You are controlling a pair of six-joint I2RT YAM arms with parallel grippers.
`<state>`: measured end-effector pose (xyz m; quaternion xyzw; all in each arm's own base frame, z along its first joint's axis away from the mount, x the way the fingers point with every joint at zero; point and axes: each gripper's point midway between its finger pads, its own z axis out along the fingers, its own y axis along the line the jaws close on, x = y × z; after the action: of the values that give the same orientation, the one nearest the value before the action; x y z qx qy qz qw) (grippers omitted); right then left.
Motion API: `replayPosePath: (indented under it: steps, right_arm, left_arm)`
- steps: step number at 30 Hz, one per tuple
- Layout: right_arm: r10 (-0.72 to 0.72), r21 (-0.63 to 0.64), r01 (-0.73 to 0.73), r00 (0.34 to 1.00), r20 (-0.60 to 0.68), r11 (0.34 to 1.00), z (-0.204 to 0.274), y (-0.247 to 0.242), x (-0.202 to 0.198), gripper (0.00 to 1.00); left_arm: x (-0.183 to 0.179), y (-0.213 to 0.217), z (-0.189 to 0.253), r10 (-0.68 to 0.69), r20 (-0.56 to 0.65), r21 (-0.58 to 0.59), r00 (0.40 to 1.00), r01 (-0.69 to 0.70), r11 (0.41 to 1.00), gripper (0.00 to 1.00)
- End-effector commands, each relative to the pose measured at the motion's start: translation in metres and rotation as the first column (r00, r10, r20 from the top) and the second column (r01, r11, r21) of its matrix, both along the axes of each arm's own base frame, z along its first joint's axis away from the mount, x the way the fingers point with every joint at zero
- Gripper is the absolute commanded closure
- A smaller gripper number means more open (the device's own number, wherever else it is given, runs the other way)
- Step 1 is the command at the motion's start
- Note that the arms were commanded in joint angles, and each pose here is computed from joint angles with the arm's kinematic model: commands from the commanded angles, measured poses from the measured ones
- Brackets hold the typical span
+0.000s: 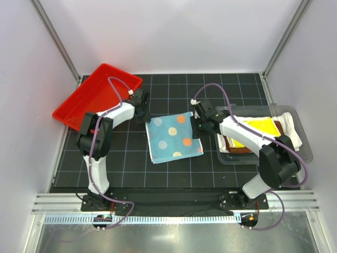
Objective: Fold and stack the towels
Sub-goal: Fold the towel
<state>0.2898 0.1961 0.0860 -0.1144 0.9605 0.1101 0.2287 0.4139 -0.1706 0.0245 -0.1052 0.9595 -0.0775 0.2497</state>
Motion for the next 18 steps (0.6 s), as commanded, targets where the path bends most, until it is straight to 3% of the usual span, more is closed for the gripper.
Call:
replayPosePath:
  steps: [1, 6, 11, 13, 14, 15, 18]
  right_arm:
    - [-0.002, 0.067, -0.003, 0.998, 0.069, 0.998, 0.021, 0.009, 0.003, 0.66]
    - [-0.013, 0.072, 0.007, 0.997, 0.082, 0.997, 0.023, 0.007, 0.005, 0.66]
    - [-0.078, 0.128, 0.066, 0.992, 0.094, 0.990, 0.026, 0.014, 0.011, 0.66]
    - [-0.089, 0.135, 0.076, 0.992, 0.095, 0.988, 0.027, 0.017, 0.015, 0.66]
    - [-0.097, 0.133, 0.086, 0.992, 0.081, 0.987, 0.027, 0.017, 0.014, 0.65]
    - [-0.123, 0.108, 0.112, 0.987, 0.101, 0.988, 0.029, 0.011, 0.019, 0.65]
    - [-0.139, 0.063, 0.134, 0.987, 0.077, 0.989, 0.019, 0.005, 0.018, 0.65]
  left_arm:
    - [0.018, -0.005, 0.007, -0.022, 0.021, -0.012, 1.000, 0.023, 1.000, 0.72]
    - [0.042, -0.005, 0.006, -0.038, 0.033, -0.009, 0.999, 0.038, 0.999, 1.00]
    - [0.075, -0.023, 0.018, -0.119, 0.070, -0.102, 0.990, 0.126, 0.987, 1.00]
    - [0.080, -0.031, 0.028, -0.172, 0.052, -0.119, 0.984, 0.177, 0.977, 0.93]
    - [0.079, -0.028, 0.033, -0.175, 0.049, -0.108, 0.983, 0.180, 0.978, 0.74]
    - [0.074, -0.025, 0.036, -0.174, 0.033, -0.092, 0.984, 0.176, 0.980, 0.66]
    - [0.055, -0.004, 0.065, -0.139, 0.056, -0.026, 0.989, 0.141, 0.990, 0.52]
